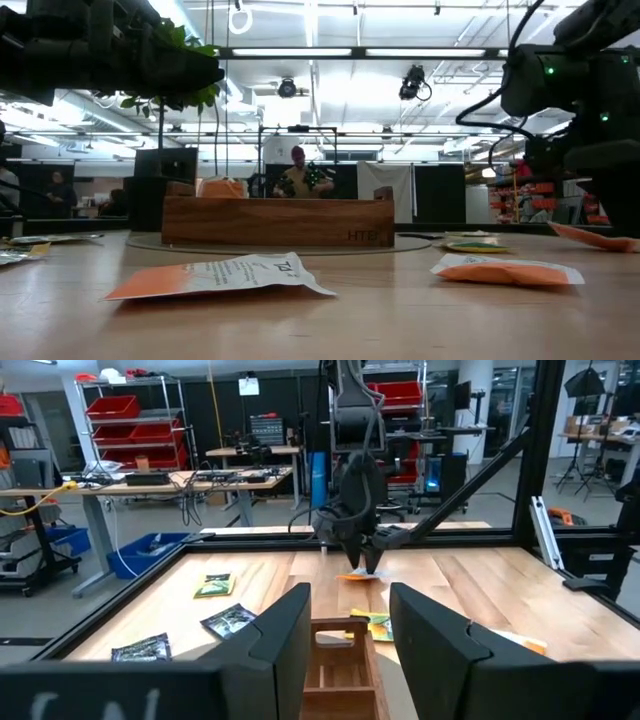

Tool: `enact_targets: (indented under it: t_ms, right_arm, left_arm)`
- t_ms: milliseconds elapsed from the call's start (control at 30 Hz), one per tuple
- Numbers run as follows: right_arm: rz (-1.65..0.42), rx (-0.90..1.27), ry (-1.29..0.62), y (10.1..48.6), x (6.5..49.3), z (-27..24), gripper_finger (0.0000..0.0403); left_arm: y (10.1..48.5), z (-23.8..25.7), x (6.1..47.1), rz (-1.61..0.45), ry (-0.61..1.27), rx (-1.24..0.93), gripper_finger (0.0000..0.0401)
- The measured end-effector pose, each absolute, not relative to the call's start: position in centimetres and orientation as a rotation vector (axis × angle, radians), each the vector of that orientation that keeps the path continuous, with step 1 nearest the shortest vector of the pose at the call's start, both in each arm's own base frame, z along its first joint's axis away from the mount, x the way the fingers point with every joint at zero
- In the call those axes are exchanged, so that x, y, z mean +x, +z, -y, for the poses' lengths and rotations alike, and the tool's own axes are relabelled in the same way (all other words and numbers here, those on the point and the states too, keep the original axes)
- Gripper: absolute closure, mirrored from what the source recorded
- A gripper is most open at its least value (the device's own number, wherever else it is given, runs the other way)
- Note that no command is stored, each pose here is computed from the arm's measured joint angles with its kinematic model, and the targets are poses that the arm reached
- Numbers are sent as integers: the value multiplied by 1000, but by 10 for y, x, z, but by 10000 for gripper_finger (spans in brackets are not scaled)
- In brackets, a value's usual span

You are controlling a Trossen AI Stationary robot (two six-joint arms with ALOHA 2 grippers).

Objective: Pick & Place Tea
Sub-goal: Put the orange tea bag into the left compartment of the wooden organizer

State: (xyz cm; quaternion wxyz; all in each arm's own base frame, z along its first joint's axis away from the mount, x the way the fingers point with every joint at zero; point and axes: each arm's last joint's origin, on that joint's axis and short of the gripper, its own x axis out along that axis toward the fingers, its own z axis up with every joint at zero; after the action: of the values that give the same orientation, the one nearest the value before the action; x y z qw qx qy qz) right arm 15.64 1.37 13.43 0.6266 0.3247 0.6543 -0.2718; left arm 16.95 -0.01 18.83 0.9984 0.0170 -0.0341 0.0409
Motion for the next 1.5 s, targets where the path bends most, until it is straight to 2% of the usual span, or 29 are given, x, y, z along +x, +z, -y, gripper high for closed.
enact_targets:
  t_ms: [233,333,600,667,933,1200,1500]
  right_arm:
    - [-1491,710,-595,133,157,-13,214]
    - [-1481,698,-585,133,158,-13,252]
    - [-1481,680,-566,135,159,-13,381]
    - [-1493,658,-564,138,160,-13,395]
    - [-1487,489,-582,176,174,-14,400]
    - [-1288,248,-510,214,199,-20,401]
    - [-1143,13,-457,220,226,-24,402]
  left_arm:
    - [188,0,169,68,82,34,257]
    - [188,0,170,67,82,34,257]
    - [188,0,170,66,82,34,257]
    - [188,0,170,66,82,33,257]
    - [189,0,170,75,81,-28,257]
    - [190,0,169,90,75,-172,257]
    - [188,0,172,77,73,-296,257]
